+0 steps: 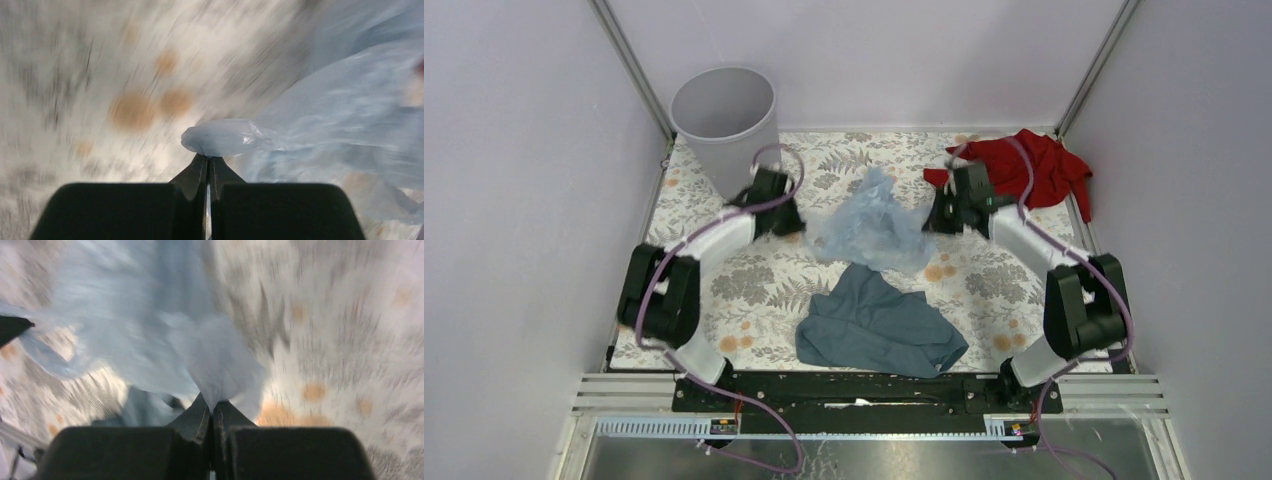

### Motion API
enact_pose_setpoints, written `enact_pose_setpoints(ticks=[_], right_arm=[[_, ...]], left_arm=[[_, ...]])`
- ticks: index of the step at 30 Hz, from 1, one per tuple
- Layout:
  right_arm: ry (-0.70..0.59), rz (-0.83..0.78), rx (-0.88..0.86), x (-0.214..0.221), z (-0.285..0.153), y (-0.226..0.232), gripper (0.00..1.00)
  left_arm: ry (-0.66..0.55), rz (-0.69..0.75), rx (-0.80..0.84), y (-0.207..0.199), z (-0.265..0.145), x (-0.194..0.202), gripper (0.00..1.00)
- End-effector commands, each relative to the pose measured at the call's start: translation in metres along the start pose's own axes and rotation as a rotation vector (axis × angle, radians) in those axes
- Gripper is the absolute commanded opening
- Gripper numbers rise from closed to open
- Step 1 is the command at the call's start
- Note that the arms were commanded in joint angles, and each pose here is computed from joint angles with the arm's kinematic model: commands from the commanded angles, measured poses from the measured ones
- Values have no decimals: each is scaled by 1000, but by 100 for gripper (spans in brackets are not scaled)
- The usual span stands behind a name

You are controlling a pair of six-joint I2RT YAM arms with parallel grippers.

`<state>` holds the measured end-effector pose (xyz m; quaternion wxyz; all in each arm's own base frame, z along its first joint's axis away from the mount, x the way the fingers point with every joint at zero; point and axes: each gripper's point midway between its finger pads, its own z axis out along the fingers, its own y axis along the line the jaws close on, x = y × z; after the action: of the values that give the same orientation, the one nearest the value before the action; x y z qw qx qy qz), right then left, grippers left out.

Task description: Put the trash bags into the trash bin

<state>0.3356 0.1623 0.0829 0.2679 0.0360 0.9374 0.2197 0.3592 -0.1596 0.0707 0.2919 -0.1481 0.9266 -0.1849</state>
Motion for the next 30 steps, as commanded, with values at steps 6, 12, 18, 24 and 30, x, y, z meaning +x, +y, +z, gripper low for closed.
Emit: enact_pose_setpoints(ticks=[6, 12, 18, 24, 30], right_arm=[[-709, -346, -257, -233, -243, 182, 0], [-898, -395, -371, -177, -225, 161, 2], [-361, -194, -138, -71, -48, 64, 0], [-587, -280, -197, -159, -156, 128, 0], [-925, -429, -529, -205, -351, 230, 0]], left_arm=[[-860, 475, 588, -278, -317, -200, 0], [-848, 284, 338, -182, -224, -150, 0], [-225, 217, 124, -93, -55, -43, 0], [-487, 307, 508, -212, -184, -134, 0], [-907, 460, 948, -298, -419, -163, 0]])
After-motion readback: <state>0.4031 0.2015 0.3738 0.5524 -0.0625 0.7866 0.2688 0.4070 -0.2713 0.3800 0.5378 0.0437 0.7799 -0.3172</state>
